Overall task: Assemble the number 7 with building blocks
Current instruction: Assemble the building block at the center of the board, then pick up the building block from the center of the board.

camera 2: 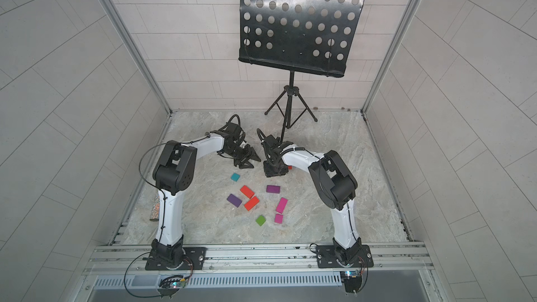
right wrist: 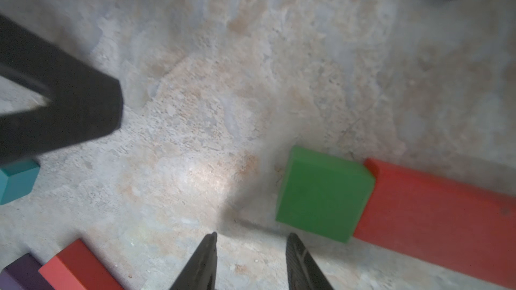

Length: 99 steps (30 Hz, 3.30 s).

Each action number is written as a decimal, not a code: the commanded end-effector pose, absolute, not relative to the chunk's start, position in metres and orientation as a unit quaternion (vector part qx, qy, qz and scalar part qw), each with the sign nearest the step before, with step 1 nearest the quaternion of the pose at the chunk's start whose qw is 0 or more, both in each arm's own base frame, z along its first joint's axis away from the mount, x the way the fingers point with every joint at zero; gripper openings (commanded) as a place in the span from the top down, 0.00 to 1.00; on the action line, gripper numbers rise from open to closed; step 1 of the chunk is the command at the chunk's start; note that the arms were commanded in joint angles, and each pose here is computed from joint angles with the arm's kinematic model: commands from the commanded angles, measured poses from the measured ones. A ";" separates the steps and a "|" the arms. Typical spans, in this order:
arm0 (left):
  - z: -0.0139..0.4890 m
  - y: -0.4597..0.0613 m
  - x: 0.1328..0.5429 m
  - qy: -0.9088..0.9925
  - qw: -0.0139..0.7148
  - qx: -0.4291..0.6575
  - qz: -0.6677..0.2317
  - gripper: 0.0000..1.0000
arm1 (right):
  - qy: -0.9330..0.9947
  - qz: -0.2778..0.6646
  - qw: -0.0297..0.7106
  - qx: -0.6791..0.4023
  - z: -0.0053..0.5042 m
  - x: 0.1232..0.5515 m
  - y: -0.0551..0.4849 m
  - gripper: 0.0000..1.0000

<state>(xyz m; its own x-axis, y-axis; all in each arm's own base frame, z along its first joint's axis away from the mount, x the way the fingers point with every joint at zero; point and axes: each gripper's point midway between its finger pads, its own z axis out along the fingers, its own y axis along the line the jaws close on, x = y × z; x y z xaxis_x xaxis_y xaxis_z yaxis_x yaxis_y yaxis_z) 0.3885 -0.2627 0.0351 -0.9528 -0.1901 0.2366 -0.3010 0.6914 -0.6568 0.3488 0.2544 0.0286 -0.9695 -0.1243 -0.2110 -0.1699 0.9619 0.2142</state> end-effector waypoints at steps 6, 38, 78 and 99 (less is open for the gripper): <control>0.035 -0.256 0.386 -0.918 0.078 0.136 0.365 0.44 | 0.990 0.092 0.091 -0.061 0.020 0.352 0.249 0.55; 0.033 -0.255 0.388 -0.915 0.080 0.139 0.370 0.44 | 0.992 0.087 0.078 -0.053 0.016 0.353 0.245 0.54; 0.041 -0.179 0.366 -0.913 0.065 0.181 0.359 0.41 | 0.916 0.077 0.049 -0.391 0.045 0.266 0.259 0.47; 0.044 -0.174 0.365 -0.912 0.061 0.189 0.358 0.40 | 0.903 0.033 0.013 -0.429 0.014 0.267 0.249 0.42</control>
<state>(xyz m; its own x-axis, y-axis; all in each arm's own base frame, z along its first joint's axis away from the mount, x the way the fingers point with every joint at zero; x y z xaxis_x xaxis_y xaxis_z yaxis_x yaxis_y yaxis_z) 0.3658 -0.1772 0.0359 -0.9169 -0.2969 0.2668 -0.3992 0.6704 -0.6255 0.2730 0.2559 0.0224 -0.6608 -0.7426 -0.1091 -0.7501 0.6588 0.0587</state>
